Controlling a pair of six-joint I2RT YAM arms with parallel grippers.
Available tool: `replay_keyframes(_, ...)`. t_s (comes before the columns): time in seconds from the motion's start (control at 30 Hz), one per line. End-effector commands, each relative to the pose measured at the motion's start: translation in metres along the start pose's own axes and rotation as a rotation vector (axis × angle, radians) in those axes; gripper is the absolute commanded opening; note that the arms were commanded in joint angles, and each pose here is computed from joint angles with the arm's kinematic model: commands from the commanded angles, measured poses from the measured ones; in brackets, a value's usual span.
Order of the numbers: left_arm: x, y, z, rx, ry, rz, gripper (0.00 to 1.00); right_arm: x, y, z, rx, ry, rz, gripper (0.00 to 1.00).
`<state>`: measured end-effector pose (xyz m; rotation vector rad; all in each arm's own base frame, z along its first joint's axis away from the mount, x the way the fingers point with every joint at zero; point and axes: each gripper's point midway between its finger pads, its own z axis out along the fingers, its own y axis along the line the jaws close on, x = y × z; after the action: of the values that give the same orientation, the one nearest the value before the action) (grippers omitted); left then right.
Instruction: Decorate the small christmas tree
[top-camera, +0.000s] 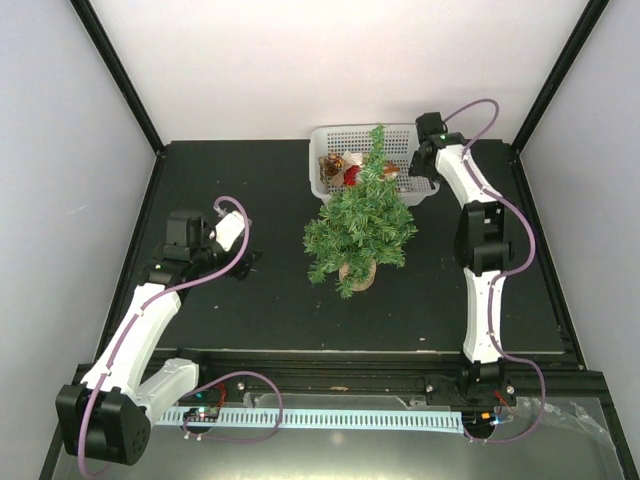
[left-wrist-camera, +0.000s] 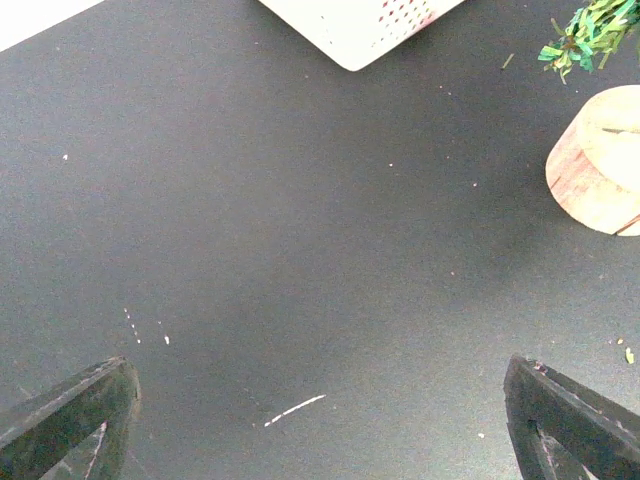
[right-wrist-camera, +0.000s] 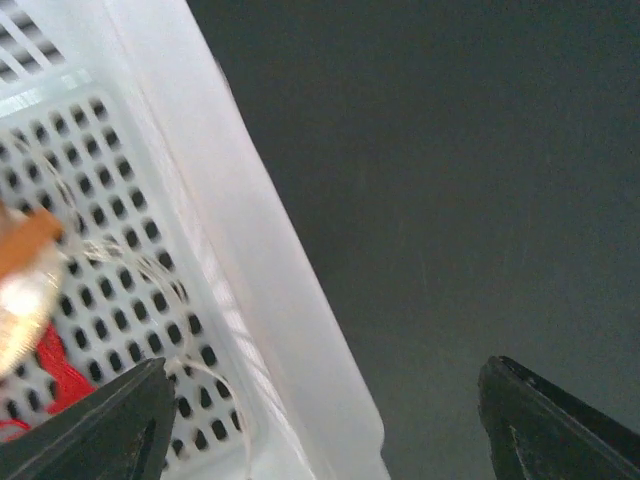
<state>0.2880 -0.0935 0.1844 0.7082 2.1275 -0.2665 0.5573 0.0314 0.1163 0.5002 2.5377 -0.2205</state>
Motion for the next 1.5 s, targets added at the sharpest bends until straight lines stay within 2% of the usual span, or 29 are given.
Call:
replay_keyframes(0.0,-0.011,0.0,-0.005,0.007,-0.041,0.0,0.99,0.022,-0.013,0.0,0.032,0.034,0.008,0.83)
replay_keyframes(0.33,-0.016,-0.006,-0.01,0.028,-0.066,0.006,0.99,0.1,-0.089,-0.014,0.093,0.069,0.132,0.82)
replay_keyframes(0.7,-0.02,-0.012,-0.013,0.06,-0.084,0.009,0.99,0.154,-0.163,-0.09,0.14,-0.059,0.317,0.8)
replay_keyframes(0.77,-0.019,-0.013,-0.013,0.061,-0.086,0.01,0.99,0.144,-0.168,-0.109,0.122,-0.13,0.349,0.78)
replay_keyframes(0.9,-0.018,-0.012,-0.012,0.06,-0.08,0.009,0.99,0.091,-0.151,-0.15,-0.032,-0.32,0.325,0.76)
replay_keyframes(0.97,-0.018,-0.011,-0.011,0.057,-0.077,0.008,0.99,0.067,-0.139,-0.156,-0.061,-0.338,0.287,0.75)
replay_keyframes(1.2,-0.015,-0.01,-0.011,0.047,-0.063,0.004,0.99,0.009,-0.073,-0.121,-0.151,-0.189,0.132,0.69)
replay_keyframes(1.37,-0.015,-0.01,-0.014,0.04,-0.069,0.007,0.99,0.009,-0.053,-0.082,-0.17,-0.094,0.135,0.63)
replay_keyframes(1.47,-0.015,-0.01,-0.015,0.042,-0.066,0.006,0.99,0.024,-0.053,-0.063,-0.182,-0.05,0.175,0.54)
